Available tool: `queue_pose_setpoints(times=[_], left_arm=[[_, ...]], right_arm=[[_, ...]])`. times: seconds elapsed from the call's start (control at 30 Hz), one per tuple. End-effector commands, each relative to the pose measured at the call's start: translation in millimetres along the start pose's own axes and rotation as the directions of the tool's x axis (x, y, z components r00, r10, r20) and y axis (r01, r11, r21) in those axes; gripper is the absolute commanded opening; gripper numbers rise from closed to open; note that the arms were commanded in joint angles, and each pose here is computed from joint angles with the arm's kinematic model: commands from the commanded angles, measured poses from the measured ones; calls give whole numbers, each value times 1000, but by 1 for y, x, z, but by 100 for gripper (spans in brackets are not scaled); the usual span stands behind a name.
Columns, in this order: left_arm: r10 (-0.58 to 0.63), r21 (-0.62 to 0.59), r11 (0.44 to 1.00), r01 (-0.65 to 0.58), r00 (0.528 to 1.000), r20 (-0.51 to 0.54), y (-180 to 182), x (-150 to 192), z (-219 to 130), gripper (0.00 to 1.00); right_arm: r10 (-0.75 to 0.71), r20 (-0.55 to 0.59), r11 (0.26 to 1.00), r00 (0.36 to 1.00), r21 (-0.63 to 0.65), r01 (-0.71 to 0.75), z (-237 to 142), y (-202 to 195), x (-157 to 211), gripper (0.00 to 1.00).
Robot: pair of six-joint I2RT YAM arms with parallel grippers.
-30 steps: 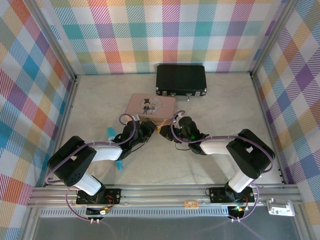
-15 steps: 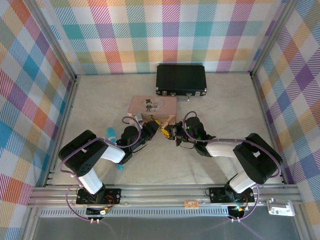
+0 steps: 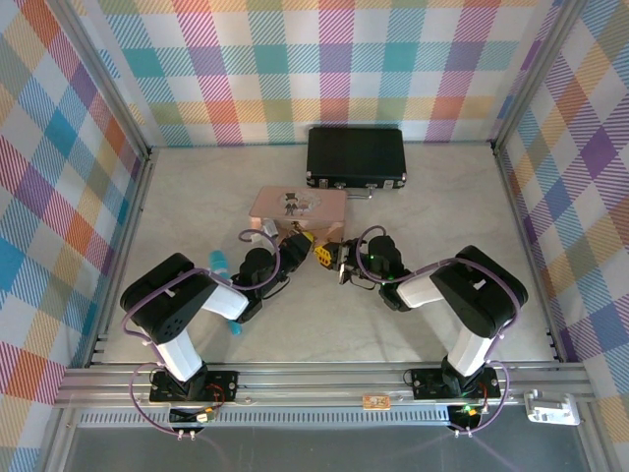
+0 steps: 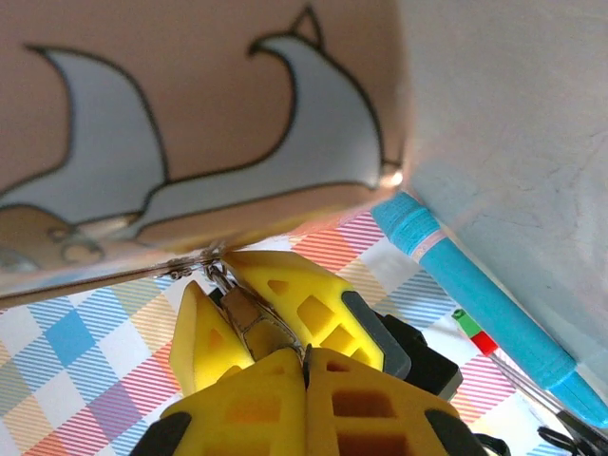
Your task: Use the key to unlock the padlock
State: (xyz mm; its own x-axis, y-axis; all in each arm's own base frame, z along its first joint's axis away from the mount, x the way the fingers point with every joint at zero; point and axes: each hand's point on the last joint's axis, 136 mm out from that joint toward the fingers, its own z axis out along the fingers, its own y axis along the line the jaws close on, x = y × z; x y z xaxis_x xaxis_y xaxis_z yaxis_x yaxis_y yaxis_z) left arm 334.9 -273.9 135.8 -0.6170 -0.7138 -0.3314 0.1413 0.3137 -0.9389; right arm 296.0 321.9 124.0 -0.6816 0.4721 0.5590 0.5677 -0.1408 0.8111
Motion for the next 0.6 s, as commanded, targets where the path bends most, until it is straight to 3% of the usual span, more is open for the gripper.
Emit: queue_pose_setpoints(times=[0.0, 0.17, 0.27, 0.43, 0.57], left_arm=[[39, 193, 981, 5, 975, -220, -51, 59, -1, 0], [-4, 151, 988, 32, 982, -187, -42, 54, 6, 0], [-26, 121, 992, 47, 985, -171, -34, 51, 9, 0], [-70, 74, 994, 85, 981, -179, -19, 55, 16, 0], [-63, 4, 998, 65, 979, -193, -7, 58, 17, 0]], right_arm=[[-26, -31, 999, 999, -28, 25, -1, 15, 7, 4], [-263, 86, 963, 961, 79, 256, -14, 4, -15, 10], [-386, 112, 917, 915, 154, 368, -20, -1, -22, 20], [-572, 100, 792, 814, 322, 518, -42, -13, -28, 35], [-720, 105, 645, 686, 467, 605, -79, -13, -33, 47]])
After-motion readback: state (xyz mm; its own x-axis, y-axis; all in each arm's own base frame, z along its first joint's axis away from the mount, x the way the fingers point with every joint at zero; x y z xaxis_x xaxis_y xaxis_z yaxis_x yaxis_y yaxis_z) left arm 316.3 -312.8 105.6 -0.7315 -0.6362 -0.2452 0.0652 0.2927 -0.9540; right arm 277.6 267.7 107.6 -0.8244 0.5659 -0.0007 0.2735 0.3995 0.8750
